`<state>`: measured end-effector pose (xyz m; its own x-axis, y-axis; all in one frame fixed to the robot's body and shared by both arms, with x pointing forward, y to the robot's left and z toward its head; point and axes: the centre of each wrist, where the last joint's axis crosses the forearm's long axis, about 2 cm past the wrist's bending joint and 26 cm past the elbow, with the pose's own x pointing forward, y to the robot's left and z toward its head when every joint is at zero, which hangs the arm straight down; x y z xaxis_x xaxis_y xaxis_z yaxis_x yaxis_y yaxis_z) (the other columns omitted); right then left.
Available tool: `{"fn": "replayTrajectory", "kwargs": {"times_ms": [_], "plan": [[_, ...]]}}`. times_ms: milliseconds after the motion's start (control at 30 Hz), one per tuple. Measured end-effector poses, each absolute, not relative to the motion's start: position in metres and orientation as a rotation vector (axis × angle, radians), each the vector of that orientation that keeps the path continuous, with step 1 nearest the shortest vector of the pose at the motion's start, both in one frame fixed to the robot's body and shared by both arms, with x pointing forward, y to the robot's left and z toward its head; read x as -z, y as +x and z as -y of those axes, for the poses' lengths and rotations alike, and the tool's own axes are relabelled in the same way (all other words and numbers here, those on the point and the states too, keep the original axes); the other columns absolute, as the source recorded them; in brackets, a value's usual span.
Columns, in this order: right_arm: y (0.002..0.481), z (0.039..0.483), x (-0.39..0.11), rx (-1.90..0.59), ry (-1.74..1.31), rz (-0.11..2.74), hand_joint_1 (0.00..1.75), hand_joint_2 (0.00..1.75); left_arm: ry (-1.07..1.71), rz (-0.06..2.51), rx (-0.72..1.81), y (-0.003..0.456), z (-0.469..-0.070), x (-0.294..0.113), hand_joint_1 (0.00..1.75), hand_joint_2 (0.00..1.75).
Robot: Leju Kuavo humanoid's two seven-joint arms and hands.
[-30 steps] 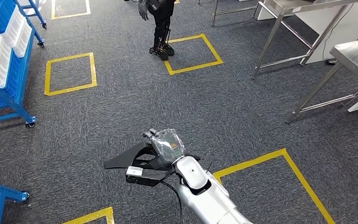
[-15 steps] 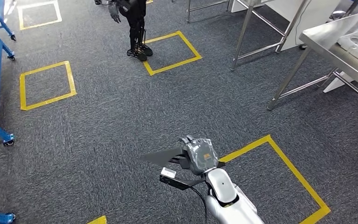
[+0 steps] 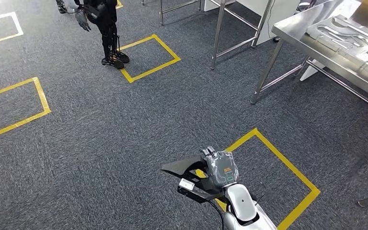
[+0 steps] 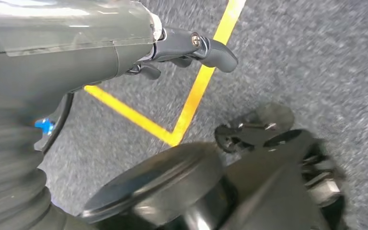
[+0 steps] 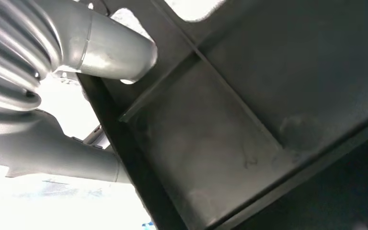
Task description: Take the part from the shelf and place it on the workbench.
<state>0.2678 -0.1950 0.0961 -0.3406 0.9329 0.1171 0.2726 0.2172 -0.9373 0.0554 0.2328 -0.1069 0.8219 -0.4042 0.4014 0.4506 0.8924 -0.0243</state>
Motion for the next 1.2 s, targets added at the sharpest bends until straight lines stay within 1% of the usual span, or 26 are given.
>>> {"fn": "replayTrajectory", "kwargs": {"times_ms": [300, 1200], "plan": [[0.272, 0.202, -0.097, -1.138, -1.147, 1.758, 1.75, 1.75, -0.130, 0.427, 0.476, 0.062, -0.231, 0.106, 0.00, 1.75], [0.275, 0.204, -0.100, -1.123, -1.186, 1.769, 1.75, 1.75, -0.130, 0.450, 0.510, 0.069, -0.231, 0.105, 0.00, 1.75]]}}
